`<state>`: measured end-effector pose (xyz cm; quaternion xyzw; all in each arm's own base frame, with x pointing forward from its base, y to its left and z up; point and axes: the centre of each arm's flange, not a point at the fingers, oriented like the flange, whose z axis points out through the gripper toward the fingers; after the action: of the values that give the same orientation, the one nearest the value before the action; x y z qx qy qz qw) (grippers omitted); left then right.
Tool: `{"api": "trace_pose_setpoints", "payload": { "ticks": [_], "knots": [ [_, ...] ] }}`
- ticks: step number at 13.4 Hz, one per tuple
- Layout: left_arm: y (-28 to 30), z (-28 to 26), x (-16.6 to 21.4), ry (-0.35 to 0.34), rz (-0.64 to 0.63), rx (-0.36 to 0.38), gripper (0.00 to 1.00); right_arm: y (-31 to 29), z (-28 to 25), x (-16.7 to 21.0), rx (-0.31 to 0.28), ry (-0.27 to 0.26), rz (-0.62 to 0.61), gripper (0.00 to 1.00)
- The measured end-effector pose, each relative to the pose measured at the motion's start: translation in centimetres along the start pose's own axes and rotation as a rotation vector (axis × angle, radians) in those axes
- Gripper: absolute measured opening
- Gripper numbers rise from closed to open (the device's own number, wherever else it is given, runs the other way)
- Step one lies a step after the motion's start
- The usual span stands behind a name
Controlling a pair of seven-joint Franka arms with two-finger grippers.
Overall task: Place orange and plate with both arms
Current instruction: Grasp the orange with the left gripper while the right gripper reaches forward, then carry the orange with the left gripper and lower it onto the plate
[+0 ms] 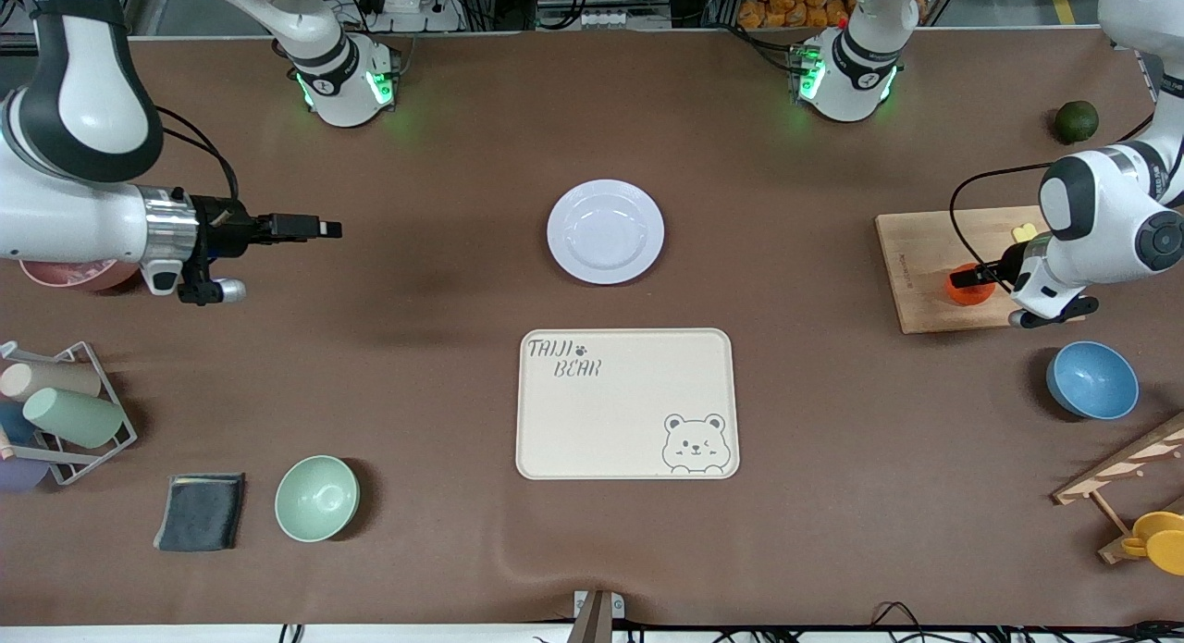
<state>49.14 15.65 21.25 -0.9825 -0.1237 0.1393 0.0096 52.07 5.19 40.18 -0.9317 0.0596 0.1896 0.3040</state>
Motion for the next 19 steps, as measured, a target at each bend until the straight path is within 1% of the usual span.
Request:
{"api": "trace_pose_setpoints", "payload": {
  "ticks": [2,3,4,5,7,8,10,11,13,14,16,19],
  "knots": [
    [0.1,0.5,0.3,0.005,0.001,-0.002,1.00,0.5,3.0,0.7,0.022,-0.012,0.010,1.00],
    [0.1,0.8,0.5,0.006,0.000,-0.003,0.93,0.9,4.8,1.3,0.042,-0.028,0.011,1.00],
    [0.1,1.0,0.6,0.009,-0.005,-0.004,0.83,1.5,6.6,1.9,0.078,-0.042,0.013,1.00],
    [0.2,0.8,0.7,0.011,-0.007,-0.004,0.71,2.5,8.4,2.5,0.121,-0.047,0.011,1.00],
    [0.5,-0.1,1.0,0.020,-0.006,-0.003,0.70,4.8,11.5,3.4,0.184,-0.036,-0.001,1.00],
    [1.5,-1.2,0.9,0.008,-0.001,0.000,0.70,5.3,12.6,3.6,0.207,-0.038,0.000,1.00],
    [7.2,-6.1,0.0,-0.011,0.009,0.023,0.70,4.7,14.2,3.6,0.239,-0.033,0.007,1.00],
    [11.3,-9.1,-0.9,-0.014,0.023,0.042,0.70,4.1,14.7,3.6,0.241,-0.021,0.006,1.00],
    [20.6,-14.1,-3.8,0.007,0.062,0.072,0.70,2.6,16.2,3.6,0.245,0.001,0.004,1.00],
    [25.1,-15.4,-5.6,0.026,0.086,0.075,0.70,2.0,16.9,3.4,0.247,0.007,0.004,1.00],
    [32.3,-15.8,-9.3,0.037,0.108,0.068,0.70,1.5,17.6,3.3,0.244,0.012,0.004,1.00],
    [42.2,-14.0,-14.8,0.025,0.079,0.057,0.70,1.5,17.5,3.3,0.245,0.016,0.005,1.00]
  ]
}}
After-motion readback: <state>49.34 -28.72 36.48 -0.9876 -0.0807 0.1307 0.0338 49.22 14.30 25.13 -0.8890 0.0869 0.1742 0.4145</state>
